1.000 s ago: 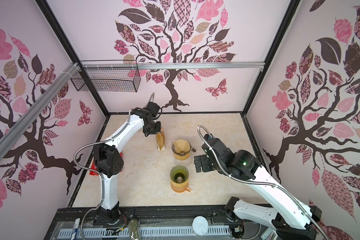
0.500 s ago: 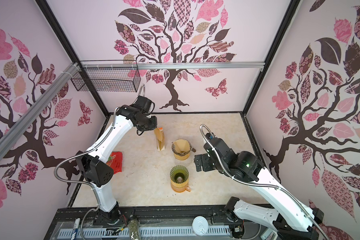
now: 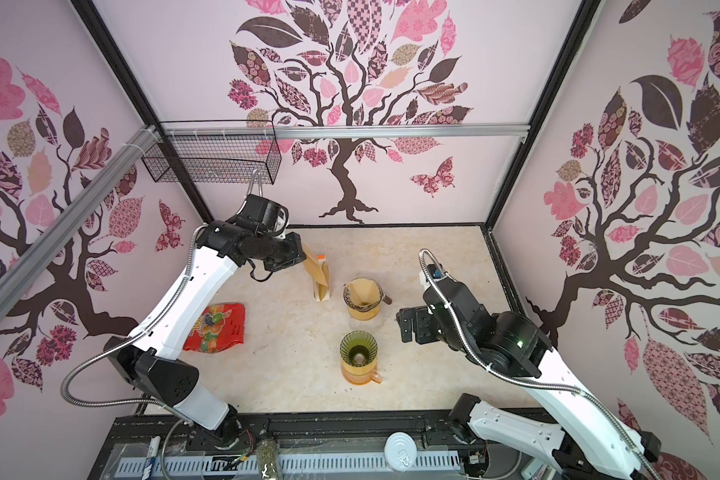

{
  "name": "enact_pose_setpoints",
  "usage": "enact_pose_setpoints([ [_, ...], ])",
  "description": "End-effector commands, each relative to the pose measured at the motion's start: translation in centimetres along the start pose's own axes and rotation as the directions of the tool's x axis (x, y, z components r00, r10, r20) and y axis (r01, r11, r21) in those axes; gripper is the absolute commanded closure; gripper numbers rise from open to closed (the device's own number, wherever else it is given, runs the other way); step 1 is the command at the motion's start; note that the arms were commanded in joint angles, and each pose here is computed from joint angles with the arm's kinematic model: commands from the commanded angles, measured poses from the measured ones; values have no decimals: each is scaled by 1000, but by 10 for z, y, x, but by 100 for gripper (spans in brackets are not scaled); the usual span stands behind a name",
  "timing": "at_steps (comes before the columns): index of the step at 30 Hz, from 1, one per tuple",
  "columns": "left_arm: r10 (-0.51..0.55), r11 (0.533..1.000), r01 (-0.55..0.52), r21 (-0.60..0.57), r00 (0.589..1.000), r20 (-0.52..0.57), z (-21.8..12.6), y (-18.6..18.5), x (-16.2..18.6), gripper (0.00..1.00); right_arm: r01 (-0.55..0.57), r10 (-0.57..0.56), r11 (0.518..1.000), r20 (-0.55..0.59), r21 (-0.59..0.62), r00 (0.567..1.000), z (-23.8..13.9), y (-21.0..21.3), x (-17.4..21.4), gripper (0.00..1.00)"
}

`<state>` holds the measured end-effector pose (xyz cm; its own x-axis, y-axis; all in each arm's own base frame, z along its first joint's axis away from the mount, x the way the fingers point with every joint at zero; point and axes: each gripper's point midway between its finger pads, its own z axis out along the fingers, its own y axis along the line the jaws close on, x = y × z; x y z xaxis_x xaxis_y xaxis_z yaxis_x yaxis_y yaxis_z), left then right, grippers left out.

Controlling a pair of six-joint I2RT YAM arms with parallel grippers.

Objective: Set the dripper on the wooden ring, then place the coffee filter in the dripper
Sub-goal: 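Lift the paper filter up out of the box with the left gripper, then carry the paper filter over the green cone while the right gripper approaches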

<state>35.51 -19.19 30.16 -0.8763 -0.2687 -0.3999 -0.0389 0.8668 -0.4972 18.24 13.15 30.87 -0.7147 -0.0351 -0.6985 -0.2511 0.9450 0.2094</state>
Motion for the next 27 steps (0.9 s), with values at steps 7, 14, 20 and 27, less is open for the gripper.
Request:
enact_pose_setpoints([
  [7,-185,958,192,214,981,-51,-40,-16,43,100,1,1,999,61,-46,998,-15,6,-15,0],
  [14,-100,967,134,217,981,-164,-48,-28,94,100,-18,27,996,93,-87,995,-13,16,-25,0],
  [20,32,983,23,183,956,-292,-36,-44,138,100,39,-27,987,82,-153,996,-3,37,-32,0],
  [27,134,988,-94,124,918,-372,-29,-48,172,100,91,-79,974,66,-207,995,1,48,-26,0],
])
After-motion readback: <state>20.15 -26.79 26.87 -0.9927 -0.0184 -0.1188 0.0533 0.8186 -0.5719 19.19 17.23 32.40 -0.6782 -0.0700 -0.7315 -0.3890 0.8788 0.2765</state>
